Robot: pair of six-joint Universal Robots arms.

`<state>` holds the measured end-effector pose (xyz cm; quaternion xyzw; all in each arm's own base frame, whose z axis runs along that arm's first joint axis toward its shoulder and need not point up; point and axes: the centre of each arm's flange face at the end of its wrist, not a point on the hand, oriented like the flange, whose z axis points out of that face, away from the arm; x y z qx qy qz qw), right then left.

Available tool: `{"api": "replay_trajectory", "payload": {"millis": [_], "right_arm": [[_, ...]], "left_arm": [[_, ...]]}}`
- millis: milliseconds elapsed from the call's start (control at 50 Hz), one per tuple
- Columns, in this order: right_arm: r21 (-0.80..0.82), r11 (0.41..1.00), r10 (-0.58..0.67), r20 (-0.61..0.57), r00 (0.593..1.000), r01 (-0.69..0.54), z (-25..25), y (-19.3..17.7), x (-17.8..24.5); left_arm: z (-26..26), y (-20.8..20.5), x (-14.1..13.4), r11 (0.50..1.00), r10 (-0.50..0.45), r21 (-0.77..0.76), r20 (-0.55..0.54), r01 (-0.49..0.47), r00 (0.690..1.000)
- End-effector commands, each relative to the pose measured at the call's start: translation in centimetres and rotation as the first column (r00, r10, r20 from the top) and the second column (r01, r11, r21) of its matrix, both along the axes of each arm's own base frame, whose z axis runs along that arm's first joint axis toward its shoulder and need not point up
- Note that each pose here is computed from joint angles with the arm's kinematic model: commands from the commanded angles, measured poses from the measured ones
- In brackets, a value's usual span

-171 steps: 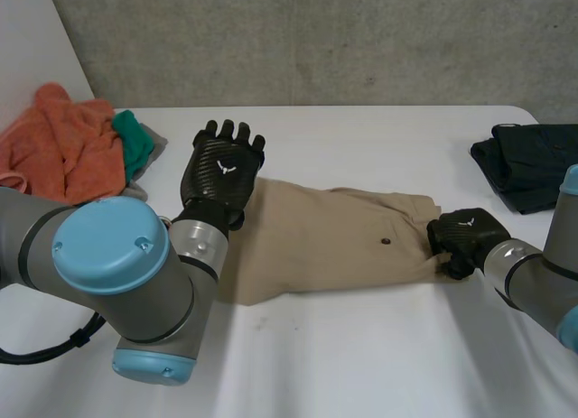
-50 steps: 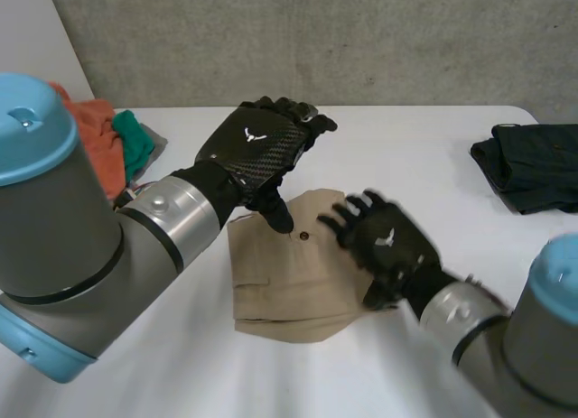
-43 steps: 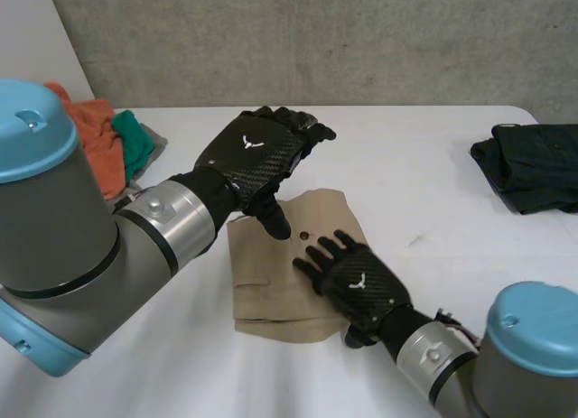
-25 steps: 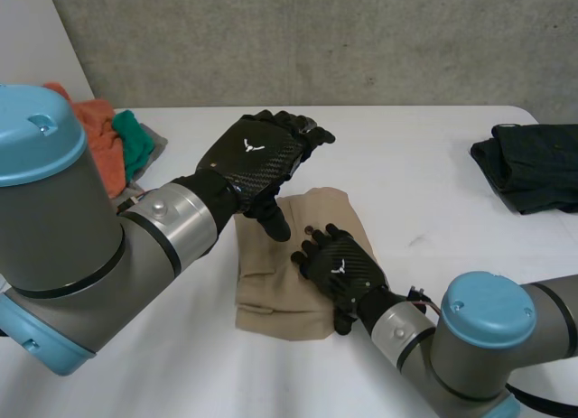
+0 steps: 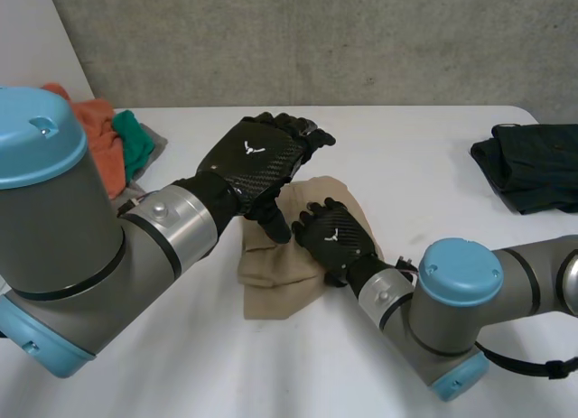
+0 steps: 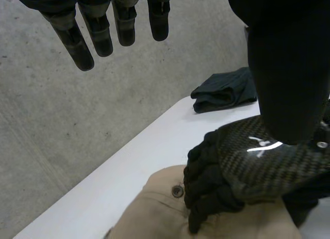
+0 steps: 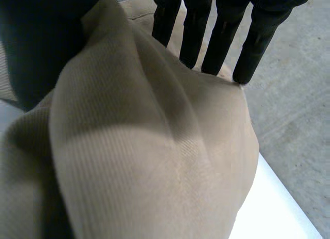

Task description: Fold the laundry.

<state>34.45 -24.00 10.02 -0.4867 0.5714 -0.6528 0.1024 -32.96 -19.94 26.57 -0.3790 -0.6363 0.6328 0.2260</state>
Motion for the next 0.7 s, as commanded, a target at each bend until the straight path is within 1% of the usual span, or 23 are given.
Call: {"api": "replay_trajectory", "payload": {"millis": [20,200,220,260,340,360,420,440,500,520,580,600,660,680,700], "right_arm": [[-0.015,0.997,-0.076,0.042,0.996,0.077,0.7,-1.9,0.4],[-0.075,0.983,-0.157,0.117,0.981,0.166,3.4,-4.1,0.6],[-0.104,0.979,-0.161,0.145,0.976,0.177,4.7,-4.7,0.8],[-0.128,0.975,-0.158,0.166,0.973,0.18,5.7,-5.1,1.0],[-0.203,0.954,-0.17,0.231,0.958,0.219,8.8,-7.6,0.7],[-0.232,0.938,-0.195,0.257,0.946,0.256,10.1,-9.4,-0.1],[-0.269,0.915,-0.221,0.294,0.93,0.302,11.9,-11.8,-1.5],[-0.29,0.904,-0.22,0.317,0.923,0.315,12.8,-13.0,-2.2],[-0.328,0.888,-0.203,0.352,0.914,0.323,14.3,-15.1,-3.6],[-0.353,0.874,-0.195,0.377,0.905,0.336,15.4,-16.8,-5.0],[-0.358,0.863,-0.199,0.409,0.891,0.357,16.1,-19.3,-7.7],[-0.35,0.855,-0.215,0.431,0.876,0.382,16.3,-21.0,-9.7],[-0.331,0.849,-0.234,0.463,0.855,0.411,16.4,-23.6,-13.1],[-0.314,0.848,-0.246,0.479,0.843,0.426,16.0,-25.1,-15.3],[-0.305,0.848,-0.252,0.486,0.836,0.433,15.8,-25.8,-16.5]], "left_arm": [[-0.3,0.1,0.1,1.0,0.0,0.007,0.005,0.0,1.0],[0.1,0.1,0.1,1.0,0.0,-0.003,-0.002,0.0,1.0],[0.3,0.2,0.0,1.0,-0.005,-0.008,-0.006,0.004,1.0],[0.5,0.2,0.0,1.0,-0.005,-0.015,-0.01,0.004,1.0],[1.1,0.3,-0.2,0.999,-0.013,-0.036,-0.025,0.012,1.0],[1.2,0.2,-0.3,0.999,-0.014,-0.042,-0.03,0.013,0.999],[1.9,0.3,-0.5,0.998,-0.021,-0.064,-0.046,0.018,0.999],[2.1,0.4,-0.6,0.997,-0.025,-0.071,-0.052,0.021,0.998],[2.7,1.0,-1.1,0.995,-0.049,-0.089,-0.066,0.043,0.997],[2.7,1.2,-1.2,0.994,-0.056,-0.093,-0.068,0.05,0.996],[3.1,1.8,-1.7,0.991,-0.081,-0.113,-0.08,0.071,0.993],[3.1,1.9,-1.9,0.99,-0.086,-0.118,-0.084,0.076,0.993],[3.2,2.4,-2.2,0.988,-0.103,-0.128,-0.091,0.091,0.991],[3.2,2.4,-2.3,0.987,-0.105,-0.129,-0.091,0.093,0.99],[3.2,2.5,-2.3,0.987,-0.109,-0.129,-0.091,0.097,0.99]]}}
